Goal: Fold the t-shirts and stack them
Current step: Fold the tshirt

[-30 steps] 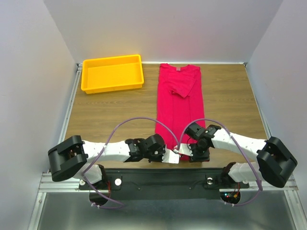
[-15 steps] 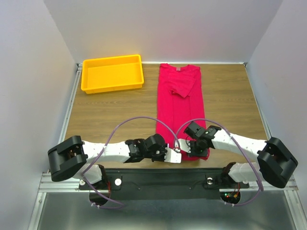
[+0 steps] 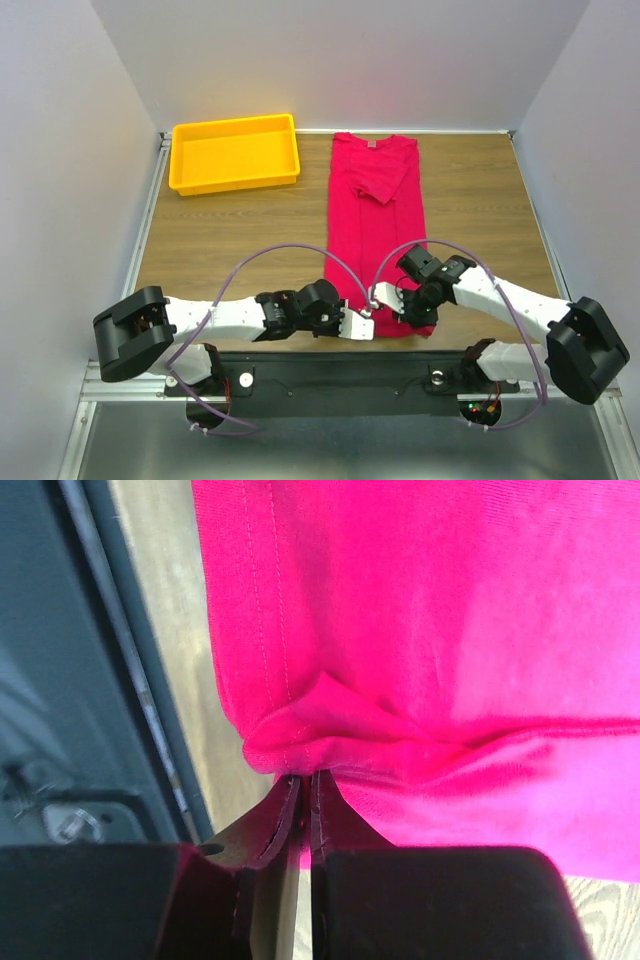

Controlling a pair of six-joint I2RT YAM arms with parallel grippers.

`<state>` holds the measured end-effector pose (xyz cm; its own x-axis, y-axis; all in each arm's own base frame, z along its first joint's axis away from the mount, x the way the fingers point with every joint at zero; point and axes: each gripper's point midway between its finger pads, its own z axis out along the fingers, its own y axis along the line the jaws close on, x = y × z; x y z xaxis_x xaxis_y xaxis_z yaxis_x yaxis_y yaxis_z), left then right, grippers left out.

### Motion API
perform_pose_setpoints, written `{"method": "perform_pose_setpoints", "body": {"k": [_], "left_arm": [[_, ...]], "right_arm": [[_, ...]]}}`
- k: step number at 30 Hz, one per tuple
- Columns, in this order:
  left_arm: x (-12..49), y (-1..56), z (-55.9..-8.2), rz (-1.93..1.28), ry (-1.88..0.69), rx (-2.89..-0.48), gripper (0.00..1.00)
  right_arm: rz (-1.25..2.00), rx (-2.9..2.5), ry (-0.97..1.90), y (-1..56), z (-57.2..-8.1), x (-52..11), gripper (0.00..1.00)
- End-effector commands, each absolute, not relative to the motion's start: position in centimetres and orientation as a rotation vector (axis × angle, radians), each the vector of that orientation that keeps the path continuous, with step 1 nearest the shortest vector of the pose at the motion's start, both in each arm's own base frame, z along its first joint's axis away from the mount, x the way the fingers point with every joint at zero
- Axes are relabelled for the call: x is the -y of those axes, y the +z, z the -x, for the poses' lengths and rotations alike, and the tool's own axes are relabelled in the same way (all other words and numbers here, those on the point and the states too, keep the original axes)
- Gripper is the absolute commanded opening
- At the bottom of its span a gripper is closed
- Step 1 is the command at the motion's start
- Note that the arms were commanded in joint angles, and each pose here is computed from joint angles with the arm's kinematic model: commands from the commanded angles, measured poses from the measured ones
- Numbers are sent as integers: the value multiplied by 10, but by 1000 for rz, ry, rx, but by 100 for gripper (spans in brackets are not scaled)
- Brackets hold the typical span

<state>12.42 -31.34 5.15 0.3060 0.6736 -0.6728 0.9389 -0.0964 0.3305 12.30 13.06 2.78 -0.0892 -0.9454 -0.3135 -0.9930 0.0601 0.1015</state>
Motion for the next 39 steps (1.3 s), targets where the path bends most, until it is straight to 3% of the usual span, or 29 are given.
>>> {"method": "perform_pose_setpoints", "body": {"k": [1,20,29,39], "left_arm": [[323,69,-127,-1801,-486,-1375,0],[329,113,-152,-1709,-579,-1336,0],[339,138,-185,-1669,-624,-1319,0],[343,136,-267,-1617,-592,-1392,0]], "right_arm": [[1991,-2066,568,53,-120,-142,1],[1767,-2039,658,102,-149,-137,1],[1613,-2101,710,113,-200,-120,1],[1506,-2131,764,121,-289,-100,1]]}}
